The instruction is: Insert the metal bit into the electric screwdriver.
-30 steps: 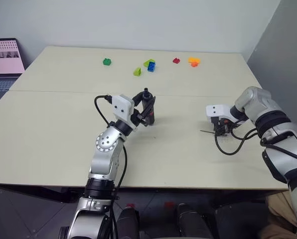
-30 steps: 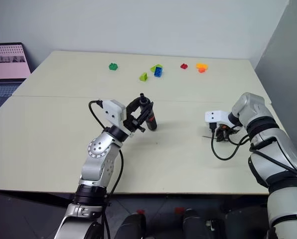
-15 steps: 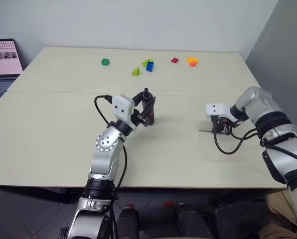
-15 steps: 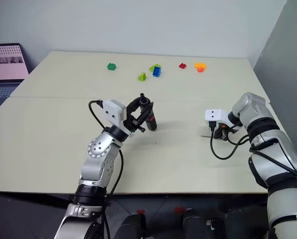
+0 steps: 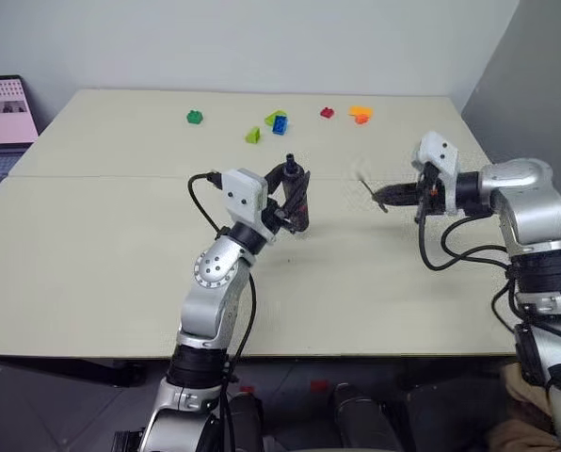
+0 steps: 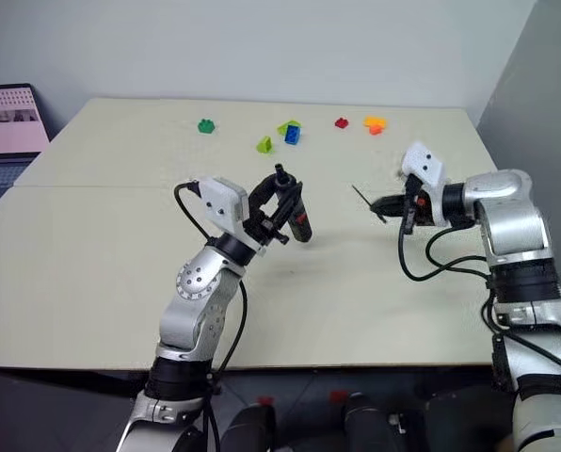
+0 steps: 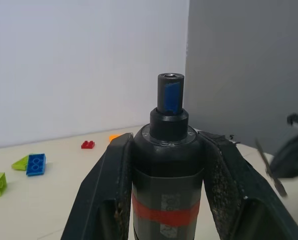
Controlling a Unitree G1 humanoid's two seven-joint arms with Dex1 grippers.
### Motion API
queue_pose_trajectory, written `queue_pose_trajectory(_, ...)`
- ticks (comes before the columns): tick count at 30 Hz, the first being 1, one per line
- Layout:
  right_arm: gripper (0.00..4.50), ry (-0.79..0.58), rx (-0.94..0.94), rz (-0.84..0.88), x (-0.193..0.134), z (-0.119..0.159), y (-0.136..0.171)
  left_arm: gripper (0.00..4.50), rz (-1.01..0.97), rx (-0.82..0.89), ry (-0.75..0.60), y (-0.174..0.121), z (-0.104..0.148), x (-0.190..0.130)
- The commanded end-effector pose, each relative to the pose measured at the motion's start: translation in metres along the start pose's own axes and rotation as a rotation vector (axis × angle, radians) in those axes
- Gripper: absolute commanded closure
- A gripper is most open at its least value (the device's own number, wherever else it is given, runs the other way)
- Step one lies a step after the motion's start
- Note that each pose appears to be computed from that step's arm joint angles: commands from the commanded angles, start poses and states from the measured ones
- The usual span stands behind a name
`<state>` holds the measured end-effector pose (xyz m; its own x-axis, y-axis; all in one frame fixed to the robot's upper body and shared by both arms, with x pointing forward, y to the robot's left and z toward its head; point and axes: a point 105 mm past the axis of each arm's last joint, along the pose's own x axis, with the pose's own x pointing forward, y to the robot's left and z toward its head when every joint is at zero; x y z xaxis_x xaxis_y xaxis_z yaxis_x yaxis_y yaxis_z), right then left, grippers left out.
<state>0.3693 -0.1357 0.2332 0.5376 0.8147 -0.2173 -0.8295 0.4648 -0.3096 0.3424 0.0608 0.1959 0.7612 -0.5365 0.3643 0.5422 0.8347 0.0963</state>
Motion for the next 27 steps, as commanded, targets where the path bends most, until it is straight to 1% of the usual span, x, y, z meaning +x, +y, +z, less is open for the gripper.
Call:
queue_pose_trajectory(1, 4.5, -0.295, 0.038, -0.143, -0.004, 0.048, 0.004, 2.87, 0.0, 0.048, -0.03, -0.007, 0.01, 0.003)
queue_pose_trajectory(2, 4.5, -0.378, 0.074, -0.171, -0.001, 0.06, 0.007, 2.87, 0.006, 0.063, -0.02, -0.006, 0.007, 0.003)
queue_pose_trajectory(3, 4.5, -0.43, 0.104, -0.191, 0.001, 0.067, 0.009, 2.87, 0.01, 0.073, -0.013, -0.006, 0.005, 0.003)
queue_pose_trajectory(4, 4.5, -0.469, 0.111, -0.203, 0.006, 0.074, 0.013, 2.87, 0.019, 0.078, -0.003, -0.004, 0.003, 0.004)
queue_pose_trajectory(7, 4.5, -0.526, 0.147, -0.232, 0.013, 0.085, 0.017, 2.87, 0.037, 0.09, 0.009, -0.003, -0.001, 0.006)
queue_pose_trajectory(12, 4.5, -0.551, 0.174, -0.263, 0.022, 0.09, 0.02, 2.87, 0.07, 0.108, 0.015, -0.004, -0.004, 0.009)
queue_pose_trajectory(18, 4.5, -0.542, 0.169, -0.303, 0.035, 0.094, 0.029, 2.87, 0.121, 0.132, 0.026, -0.003, -0.008, 0.01)
queue_pose_trajectory(27, 4.5, -0.542, 0.158, -0.332, 0.052, 0.104, 0.055, 2.87, 0.2, 0.154, 0.025, 0.005, -0.008, 0.012)
